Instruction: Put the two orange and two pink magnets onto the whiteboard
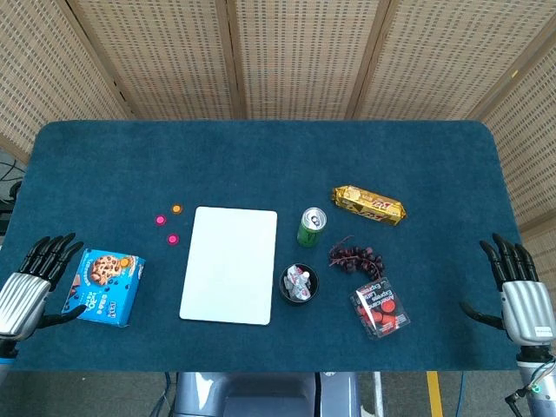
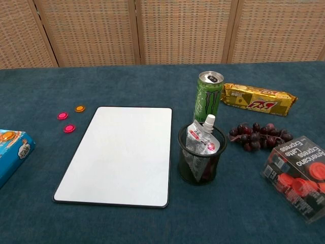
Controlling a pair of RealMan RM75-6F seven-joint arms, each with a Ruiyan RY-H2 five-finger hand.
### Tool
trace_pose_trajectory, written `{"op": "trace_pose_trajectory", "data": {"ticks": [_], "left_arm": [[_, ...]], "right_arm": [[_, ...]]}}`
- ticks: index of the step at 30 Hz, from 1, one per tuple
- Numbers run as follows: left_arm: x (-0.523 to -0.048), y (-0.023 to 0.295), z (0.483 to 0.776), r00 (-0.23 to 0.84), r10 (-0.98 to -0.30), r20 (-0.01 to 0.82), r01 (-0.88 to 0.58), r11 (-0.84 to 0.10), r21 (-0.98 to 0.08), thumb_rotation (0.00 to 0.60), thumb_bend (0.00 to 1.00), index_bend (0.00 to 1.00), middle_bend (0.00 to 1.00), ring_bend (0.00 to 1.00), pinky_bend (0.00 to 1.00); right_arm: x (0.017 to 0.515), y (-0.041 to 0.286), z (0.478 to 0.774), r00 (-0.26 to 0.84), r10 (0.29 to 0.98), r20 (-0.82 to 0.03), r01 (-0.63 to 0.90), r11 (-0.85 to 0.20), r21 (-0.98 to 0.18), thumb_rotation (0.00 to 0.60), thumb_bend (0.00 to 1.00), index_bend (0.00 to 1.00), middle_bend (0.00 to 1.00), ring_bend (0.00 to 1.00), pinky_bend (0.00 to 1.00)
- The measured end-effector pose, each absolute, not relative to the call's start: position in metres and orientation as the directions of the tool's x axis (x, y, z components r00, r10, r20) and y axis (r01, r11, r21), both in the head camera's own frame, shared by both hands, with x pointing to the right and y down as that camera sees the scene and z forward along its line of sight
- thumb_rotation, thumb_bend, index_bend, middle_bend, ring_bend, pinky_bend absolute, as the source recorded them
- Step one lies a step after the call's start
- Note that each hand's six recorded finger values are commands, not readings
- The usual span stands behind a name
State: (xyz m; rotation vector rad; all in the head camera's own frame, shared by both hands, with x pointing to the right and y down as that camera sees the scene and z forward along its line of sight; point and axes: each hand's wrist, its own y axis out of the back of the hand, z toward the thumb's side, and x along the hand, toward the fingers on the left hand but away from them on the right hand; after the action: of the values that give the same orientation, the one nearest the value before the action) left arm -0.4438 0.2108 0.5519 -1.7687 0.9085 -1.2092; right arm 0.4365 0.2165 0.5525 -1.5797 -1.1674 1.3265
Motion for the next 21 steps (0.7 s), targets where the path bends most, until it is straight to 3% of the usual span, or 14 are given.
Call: {"op": "trace_pose_trajectory", "data": {"ticks": [14,16,21], "left_arm": [[-0.441,0.203,0.568,0.278,-0.857,0.433,-0.131,-0.481,-0.867,0.6,0.0,0.01,0.0,0.0,0.0],[-0.438,0.196,0.575,0.279,-0.844,0.457,-0.128,-0.505,-0.854,0.6,0.02,0.05,0.0,0.0,0.0],[-0.43,0.176,0.599,0.276,-0.796,0.538,-0.11,-0.582,-0.805,0.6,0.1,0.29,0.0,0.0,0.0]], "right_arm": [[0.436,0.216,0.553,0.036,0.953,-0.299,0.19,-0.301,-0.935,0.6,0.13,0.0,0.0,0.0,0.0],[0.437,0.216,0.553,0.032,0.952,-0.304,0.197,-0.304,-0.932,0.6,0.13,0.0,0.0,0.0,0.0],[0.439,0.216,0.554,0.029,0.95,-0.31,0.211,-0.309,-0.927,0.6,0.13,0.0,0.0,0.0,0.0]]}}
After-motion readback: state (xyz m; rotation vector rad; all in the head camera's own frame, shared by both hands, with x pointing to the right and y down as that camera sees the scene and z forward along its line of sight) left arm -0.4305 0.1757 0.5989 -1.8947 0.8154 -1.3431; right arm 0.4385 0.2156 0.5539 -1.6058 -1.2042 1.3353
